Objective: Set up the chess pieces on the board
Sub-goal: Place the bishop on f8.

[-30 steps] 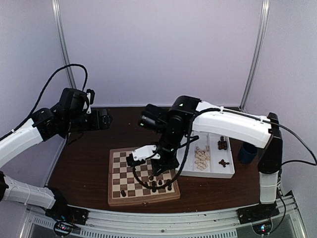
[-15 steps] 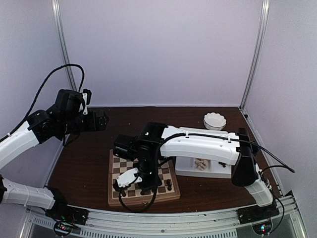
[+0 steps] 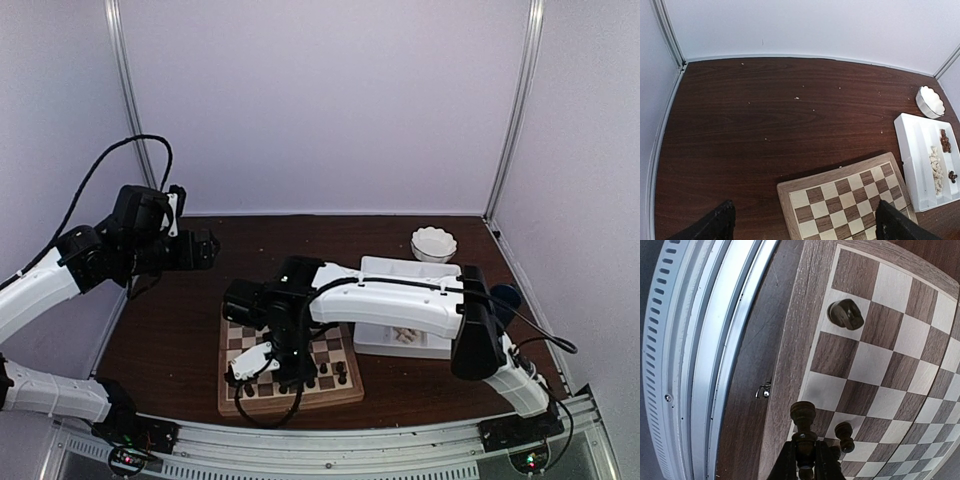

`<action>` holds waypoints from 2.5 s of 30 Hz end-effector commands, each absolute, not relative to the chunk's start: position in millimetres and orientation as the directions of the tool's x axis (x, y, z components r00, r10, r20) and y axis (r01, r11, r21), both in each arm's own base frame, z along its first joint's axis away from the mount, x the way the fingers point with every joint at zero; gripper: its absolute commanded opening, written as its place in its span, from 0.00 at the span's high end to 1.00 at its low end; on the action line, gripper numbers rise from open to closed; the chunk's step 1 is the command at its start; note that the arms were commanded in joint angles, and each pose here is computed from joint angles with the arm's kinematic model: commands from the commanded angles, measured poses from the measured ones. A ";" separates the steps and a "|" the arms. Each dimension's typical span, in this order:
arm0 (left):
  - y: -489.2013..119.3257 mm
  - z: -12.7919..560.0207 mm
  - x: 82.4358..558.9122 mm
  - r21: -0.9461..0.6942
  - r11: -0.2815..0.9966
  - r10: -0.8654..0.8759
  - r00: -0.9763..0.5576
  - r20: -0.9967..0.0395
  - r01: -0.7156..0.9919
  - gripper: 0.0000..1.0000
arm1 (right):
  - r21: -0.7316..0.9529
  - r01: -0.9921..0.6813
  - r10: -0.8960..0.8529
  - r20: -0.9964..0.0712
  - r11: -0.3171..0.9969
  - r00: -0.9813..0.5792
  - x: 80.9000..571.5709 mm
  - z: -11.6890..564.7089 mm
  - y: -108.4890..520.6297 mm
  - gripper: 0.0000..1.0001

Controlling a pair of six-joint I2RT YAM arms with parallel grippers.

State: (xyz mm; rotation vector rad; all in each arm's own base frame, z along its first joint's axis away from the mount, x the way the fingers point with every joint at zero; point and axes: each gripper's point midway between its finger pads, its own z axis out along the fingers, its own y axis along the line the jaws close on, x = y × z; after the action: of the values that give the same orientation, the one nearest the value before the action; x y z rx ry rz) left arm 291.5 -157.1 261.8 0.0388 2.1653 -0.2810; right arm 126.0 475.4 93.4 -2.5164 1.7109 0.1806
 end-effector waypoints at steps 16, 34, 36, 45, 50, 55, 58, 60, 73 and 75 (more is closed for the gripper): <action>-159.2 246.4 285.9 -0.214 0.966 -0.084 -0.609 -0.789 0.143 0.03 | -0.074 -0.931 -0.924 -0.115 -0.359 0.365 138.4 72.8 489.7 0.89; -165.5 239.7 287.4 -0.228 0.962 -0.085 -0.629 -0.773 0.151 0.02 | -0.079 -0.928 -0.918 -0.140 -0.363 0.371 136.0 70.4 500.8 0.86; -165.9 238.7 287.1 -0.231 0.961 -0.086 -0.632 -0.770 0.150 0.02 | -0.077 -0.928 -0.917 -0.144 -0.364 0.372 134.4 70.3 502.0 0.86; -166.5 235.4 286.7 -0.234 0.961 -0.088 -0.639 -0.765 0.148 0.02 | -0.075 -0.926 -0.914 -0.151 -0.370 0.377 130.3 68.4 505.7 0.86; -167.3 235.2 286.8 -0.235 0.960 -0.086 -0.641 -0.763 0.151 0.02 | -0.076 -0.925 -0.913 -0.150 -0.373 0.380 128.6 66.0 507.6 0.86; -167.4 233.9 286.6 -0.235 0.960 -0.085 -0.643 -0.762 0.151 0.02 | -0.106 -0.917 -0.905 -0.152 -0.385 0.397 128.4 66.3 513.1 0.86; -168.3 233.1 286.7 -0.236 0.960 -0.084 -0.646 -0.759 0.153 0.02 | -0.107 -0.914 -0.903 -0.148 -0.392 0.404 126.2 65.5 513.4 0.86; -168.7 233.5 286.9 -0.238 0.959 -0.086 -0.646 -0.758 0.152 0.03 | -0.105 -0.914 -0.903 -0.147 -0.391 0.403 126.5 65.4 513.0 0.86; -170.5 233.4 287.6 -0.240 0.958 -0.083 -0.649 -0.756 0.157 0.02 | -0.133 -0.914 -0.906 -0.138 -0.382 0.399 130.8 70.4 511.8 0.68; -170.8 233.6 287.9 -0.240 0.958 -0.083 -0.649 -0.756 0.157 0.02 | -0.136 -0.915 -0.908 -0.135 -0.380 0.397 131.3 72.4 510.2 0.67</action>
State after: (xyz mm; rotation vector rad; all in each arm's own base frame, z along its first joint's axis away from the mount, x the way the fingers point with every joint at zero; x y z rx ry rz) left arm 284.5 -169.7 233.5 0.0670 2.2531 -0.3456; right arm 129.8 509.1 69.9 -2.4759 1.6389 0.0932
